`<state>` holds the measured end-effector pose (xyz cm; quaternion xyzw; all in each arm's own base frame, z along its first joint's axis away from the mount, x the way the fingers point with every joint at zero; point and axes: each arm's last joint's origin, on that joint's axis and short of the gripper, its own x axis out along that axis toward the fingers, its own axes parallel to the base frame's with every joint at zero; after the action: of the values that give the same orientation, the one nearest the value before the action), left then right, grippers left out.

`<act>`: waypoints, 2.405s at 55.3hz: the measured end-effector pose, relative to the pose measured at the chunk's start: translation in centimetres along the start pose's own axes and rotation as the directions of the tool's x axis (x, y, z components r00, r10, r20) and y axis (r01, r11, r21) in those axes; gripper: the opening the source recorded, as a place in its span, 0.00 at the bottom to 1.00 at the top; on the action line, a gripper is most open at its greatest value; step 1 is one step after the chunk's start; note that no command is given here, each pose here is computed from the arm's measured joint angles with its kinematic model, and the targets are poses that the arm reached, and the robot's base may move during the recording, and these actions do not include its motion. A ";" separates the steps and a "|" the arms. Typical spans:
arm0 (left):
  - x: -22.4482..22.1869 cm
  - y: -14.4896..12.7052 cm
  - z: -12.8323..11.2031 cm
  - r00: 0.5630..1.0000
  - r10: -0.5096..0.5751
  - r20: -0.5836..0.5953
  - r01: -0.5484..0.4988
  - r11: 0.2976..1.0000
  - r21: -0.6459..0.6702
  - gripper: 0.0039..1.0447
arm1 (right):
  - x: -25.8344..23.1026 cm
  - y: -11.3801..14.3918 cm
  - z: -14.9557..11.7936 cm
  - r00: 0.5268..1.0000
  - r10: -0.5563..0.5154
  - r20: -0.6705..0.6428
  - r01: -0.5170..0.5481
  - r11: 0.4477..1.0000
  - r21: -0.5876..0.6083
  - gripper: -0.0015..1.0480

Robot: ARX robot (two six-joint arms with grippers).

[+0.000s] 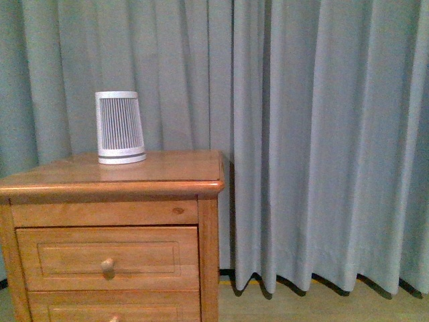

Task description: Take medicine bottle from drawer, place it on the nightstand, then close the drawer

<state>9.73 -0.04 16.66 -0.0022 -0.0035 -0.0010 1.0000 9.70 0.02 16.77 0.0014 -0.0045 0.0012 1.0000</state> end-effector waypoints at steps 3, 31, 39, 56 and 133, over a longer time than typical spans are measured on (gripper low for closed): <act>0.0 0.0 0.0 1.000 0.000 0.000 0.000 1.000 0.000 0.94 | 0.0 0.0 0.0 1.000 0.000 0.000 0.000 1.000 0.000 0.93; 12.8 0.3 -0.3 0.984 0.051 -0.171 -0.055 0.998 -0.020 0.94 | 0.0 0.0 0.0 1.000 0.000 0.000 0.000 1.000 0.000 0.93; 18.4 -0.9 -1.9 0.975 0.046 -0.217 -0.047 0.999 0.001 0.94 | 0.0 0.0 0.0 1.000 0.000 0.000 0.000 1.000 0.000 0.93; 26.9 -4.9 -4.9 0.969 -0.026 -0.244 0.022 1.000 -0.018 0.94 | 0.0 0.0 0.0 1.000 0.000 0.000 0.000 1.000 0.000 0.93; 38.2 -3.1 -12.9 0.972 -0.013 -0.234 0.023 0.999 0.038 0.94 | 0.0 0.0 0.0 1.000 0.000 0.000 0.000 1.000 0.000 0.93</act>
<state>48.00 -3.25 3.99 0.0180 0.1143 -0.0102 0.9932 9.70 0.02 16.77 0.0014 -0.0045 0.0012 1.0000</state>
